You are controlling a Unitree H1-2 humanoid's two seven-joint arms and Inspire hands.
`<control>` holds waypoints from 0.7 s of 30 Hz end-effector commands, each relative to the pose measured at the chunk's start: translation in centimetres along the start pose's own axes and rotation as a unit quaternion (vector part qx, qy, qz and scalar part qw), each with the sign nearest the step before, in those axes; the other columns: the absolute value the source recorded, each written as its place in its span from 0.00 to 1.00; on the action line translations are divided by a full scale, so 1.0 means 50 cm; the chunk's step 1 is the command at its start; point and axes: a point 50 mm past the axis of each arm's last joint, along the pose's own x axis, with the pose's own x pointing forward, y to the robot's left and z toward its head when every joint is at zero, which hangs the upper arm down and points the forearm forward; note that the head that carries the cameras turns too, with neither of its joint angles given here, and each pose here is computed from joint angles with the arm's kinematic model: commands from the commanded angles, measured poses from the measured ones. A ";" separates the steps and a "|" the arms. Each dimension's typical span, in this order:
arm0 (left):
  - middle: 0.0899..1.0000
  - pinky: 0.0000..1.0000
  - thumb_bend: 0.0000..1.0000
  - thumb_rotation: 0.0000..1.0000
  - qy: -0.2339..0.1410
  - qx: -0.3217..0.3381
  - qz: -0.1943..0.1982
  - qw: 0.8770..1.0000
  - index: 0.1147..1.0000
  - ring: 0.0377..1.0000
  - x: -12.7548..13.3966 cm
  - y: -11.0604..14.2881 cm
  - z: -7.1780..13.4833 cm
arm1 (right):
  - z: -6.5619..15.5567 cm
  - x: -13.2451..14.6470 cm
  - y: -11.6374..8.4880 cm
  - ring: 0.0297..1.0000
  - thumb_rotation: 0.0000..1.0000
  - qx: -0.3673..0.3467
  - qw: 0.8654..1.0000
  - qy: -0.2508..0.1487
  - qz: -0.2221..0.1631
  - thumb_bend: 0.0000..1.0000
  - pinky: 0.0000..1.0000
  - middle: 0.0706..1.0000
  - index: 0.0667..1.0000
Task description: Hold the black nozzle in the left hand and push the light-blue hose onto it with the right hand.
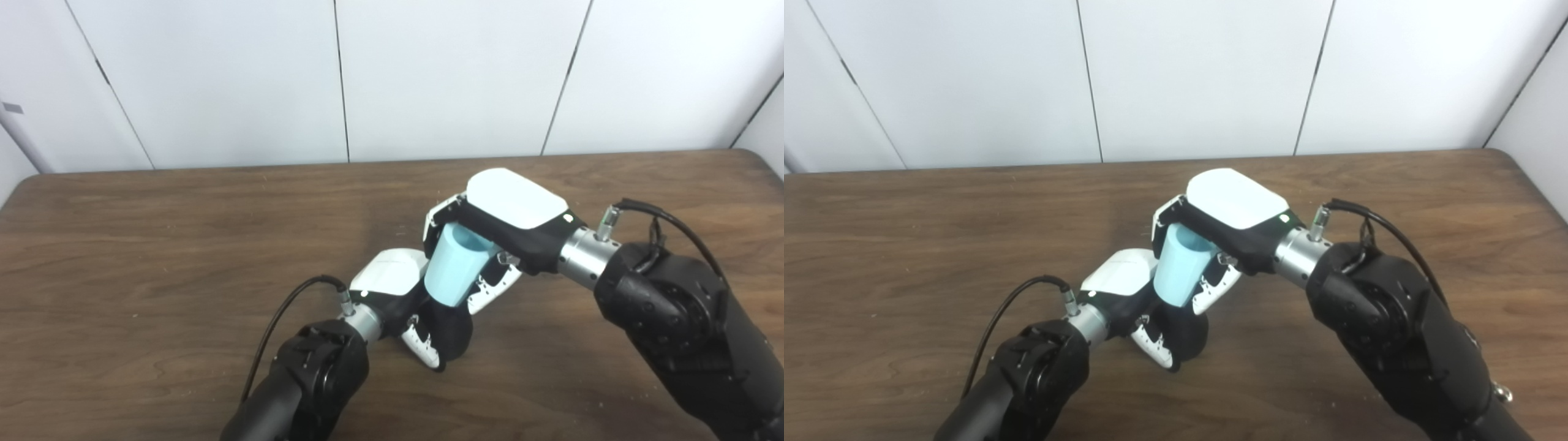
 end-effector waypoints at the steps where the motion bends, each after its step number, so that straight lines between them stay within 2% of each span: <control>1: 0.45 0.94 0.52 0.00 0.007 -0.023 -0.139 0.990 0.41 0.79 0.002 -0.095 -0.006 | 0.012 0.008 -0.014 0.42 0.00 -0.031 0.998 -0.034 0.047 0.50 0.31 0.47 0.44; 9: 0.45 0.93 0.52 0.00 0.004 -0.018 -0.141 0.990 0.41 0.78 0.008 -0.093 -0.003 | 0.021 0.022 -0.045 0.42 0.00 -0.049 0.995 -0.049 0.074 0.50 0.31 0.48 0.44; 16: 0.45 0.92 0.52 0.00 0.005 -0.023 -0.140 0.990 0.41 0.78 0.005 -0.090 -0.007 | 0.015 0.017 -0.030 0.41 0.00 -0.061 0.993 -0.050 0.083 0.50 0.31 0.48 0.45; 17: 0.54 0.92 0.52 0.02 0.004 -0.024 -0.140 0.990 0.41 0.79 0.005 -0.090 -0.007 | 0.014 0.016 -0.027 0.41 0.00 -0.063 0.993 -0.050 0.084 0.50 0.31 0.48 0.46; 18: 0.59 0.92 0.52 0.03 0.004 -0.025 -0.139 0.990 0.42 0.79 0.005 -0.089 -0.008 | 0.015 0.015 -0.023 0.41 0.00 -0.064 0.993 -0.050 0.085 0.50 0.31 0.48 0.46; 21: 0.63 0.93 0.52 0.04 0.005 -0.032 -0.136 0.990 0.42 0.79 0.003 -0.086 -0.012 | 0.017 0.011 -0.015 0.42 0.00 -0.067 0.992 -0.049 0.090 0.50 0.31 0.47 0.44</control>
